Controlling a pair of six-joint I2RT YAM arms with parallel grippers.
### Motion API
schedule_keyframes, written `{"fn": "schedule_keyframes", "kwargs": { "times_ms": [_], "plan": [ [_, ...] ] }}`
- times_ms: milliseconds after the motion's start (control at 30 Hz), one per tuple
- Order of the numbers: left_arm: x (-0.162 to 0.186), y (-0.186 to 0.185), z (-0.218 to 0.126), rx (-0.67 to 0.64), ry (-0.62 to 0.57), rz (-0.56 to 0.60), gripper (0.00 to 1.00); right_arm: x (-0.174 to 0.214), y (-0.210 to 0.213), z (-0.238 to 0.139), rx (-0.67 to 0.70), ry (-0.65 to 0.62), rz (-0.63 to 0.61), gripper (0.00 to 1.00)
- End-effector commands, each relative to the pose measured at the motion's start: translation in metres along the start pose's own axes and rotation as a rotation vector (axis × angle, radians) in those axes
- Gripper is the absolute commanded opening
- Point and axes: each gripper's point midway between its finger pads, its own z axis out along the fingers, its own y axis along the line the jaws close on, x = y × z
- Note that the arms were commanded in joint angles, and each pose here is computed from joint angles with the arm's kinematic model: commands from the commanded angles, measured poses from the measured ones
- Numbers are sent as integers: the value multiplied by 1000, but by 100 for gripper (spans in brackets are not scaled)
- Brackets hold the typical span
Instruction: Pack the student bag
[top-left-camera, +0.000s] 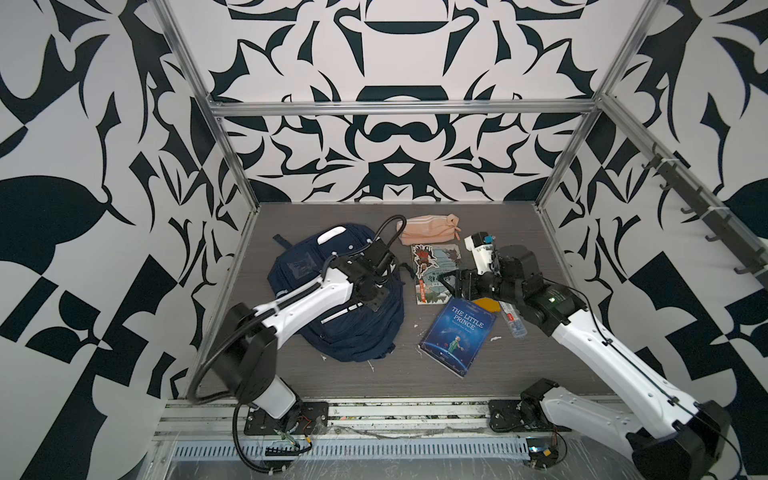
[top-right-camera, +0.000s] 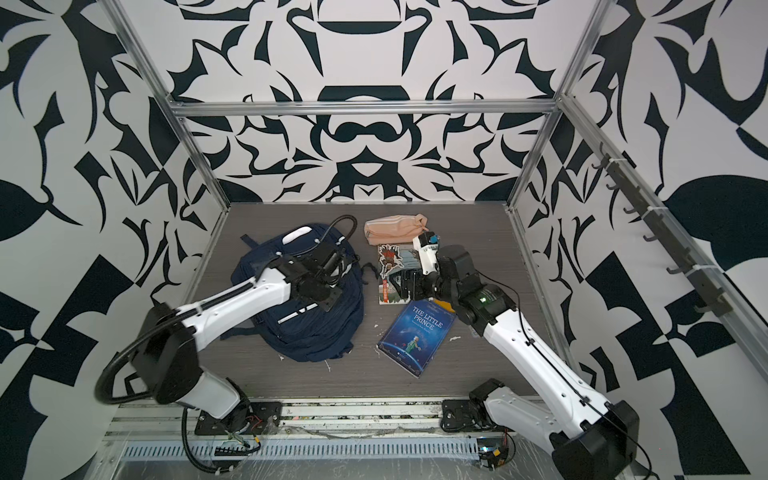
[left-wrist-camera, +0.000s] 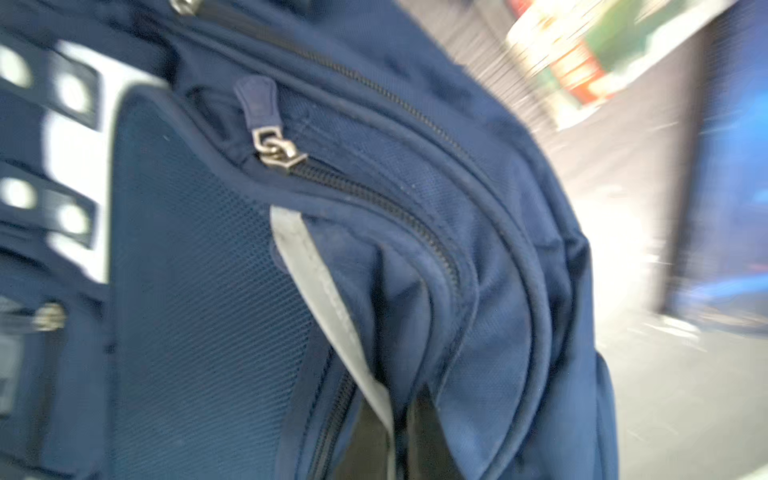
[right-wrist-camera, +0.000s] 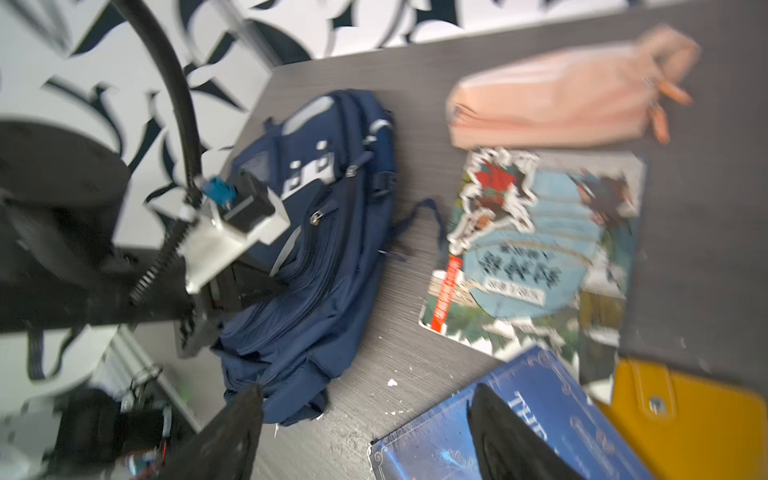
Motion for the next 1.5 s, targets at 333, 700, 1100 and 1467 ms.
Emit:
{"fn": "schedule_keyframes", "kwargs": {
  "times_ms": [333, 700, 1100, 1467],
  "plan": [
    [8, -38, -135, 331, -301, 18, 0, 8, 49, -5, -281, 98, -360, 84],
    [22, -58, -151, 460, -228, 24, 0, 52, 42, 24, -408, 330, -423, 79],
    [19, -65, -166, 510, -180, 63, 0, 73, 39, 50, -508, 383, -375, 70],
    [27, -66, -168, 517, -142, 65, 0, 93, 43, 67, -594, 429, -351, 70]
  ]
}}
